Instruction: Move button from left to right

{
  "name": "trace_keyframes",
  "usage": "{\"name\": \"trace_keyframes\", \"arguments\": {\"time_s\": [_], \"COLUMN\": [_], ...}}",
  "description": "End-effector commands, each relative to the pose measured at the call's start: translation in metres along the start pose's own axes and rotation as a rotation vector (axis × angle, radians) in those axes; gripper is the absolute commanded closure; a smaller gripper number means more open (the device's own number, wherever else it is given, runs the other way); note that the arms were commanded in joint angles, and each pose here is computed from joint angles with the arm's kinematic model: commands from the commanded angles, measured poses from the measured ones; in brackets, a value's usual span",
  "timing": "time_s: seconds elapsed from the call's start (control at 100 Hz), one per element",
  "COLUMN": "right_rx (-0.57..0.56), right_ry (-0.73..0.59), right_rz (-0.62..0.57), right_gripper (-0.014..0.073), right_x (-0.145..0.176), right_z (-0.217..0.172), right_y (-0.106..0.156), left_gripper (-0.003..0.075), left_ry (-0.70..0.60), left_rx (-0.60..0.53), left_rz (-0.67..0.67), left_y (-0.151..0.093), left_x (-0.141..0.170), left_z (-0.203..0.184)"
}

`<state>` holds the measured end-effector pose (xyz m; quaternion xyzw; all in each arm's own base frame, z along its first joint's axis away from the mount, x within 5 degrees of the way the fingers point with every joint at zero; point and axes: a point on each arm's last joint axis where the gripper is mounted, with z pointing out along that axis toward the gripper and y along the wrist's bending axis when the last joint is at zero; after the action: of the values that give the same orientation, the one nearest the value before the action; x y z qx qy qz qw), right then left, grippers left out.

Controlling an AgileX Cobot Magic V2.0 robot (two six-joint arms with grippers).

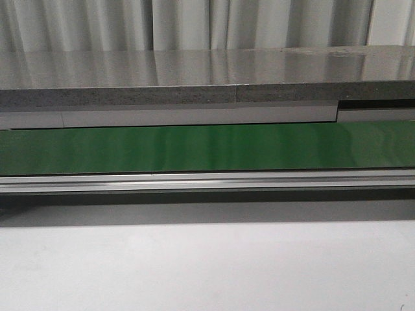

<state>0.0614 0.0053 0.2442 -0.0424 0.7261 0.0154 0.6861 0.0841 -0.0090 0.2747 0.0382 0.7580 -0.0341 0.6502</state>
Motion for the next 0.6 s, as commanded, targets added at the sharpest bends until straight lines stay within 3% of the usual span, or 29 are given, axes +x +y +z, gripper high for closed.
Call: {"name": "trace_keyframes", "arguments": {"time_s": [0.0,0.28,0.59], "right_rx": [0.014,0.014,0.013], "right_ry": [-0.117,-0.135,-0.128], "right_rz": [-0.004,0.043,0.045], "right_gripper": [0.0663,0.0663,0.0663], "right_x": [-0.001,0.037,0.037], "right_z": [-0.002,-0.005,-0.005], "right_y": [-0.001,0.000,0.000], "left_gripper": [0.0741,0.0741,0.0741], "left_ry": [-0.105,-0.105,-0.105], "left_rx": [-0.009,-0.009,-0.009], "left_rz": [-0.013,-0.013,-0.013], "left_y": [0.001,0.001,0.001], "left_x": [-0.017,-0.017,-0.017], "left_z": [-0.002,-0.002,-0.002]}}
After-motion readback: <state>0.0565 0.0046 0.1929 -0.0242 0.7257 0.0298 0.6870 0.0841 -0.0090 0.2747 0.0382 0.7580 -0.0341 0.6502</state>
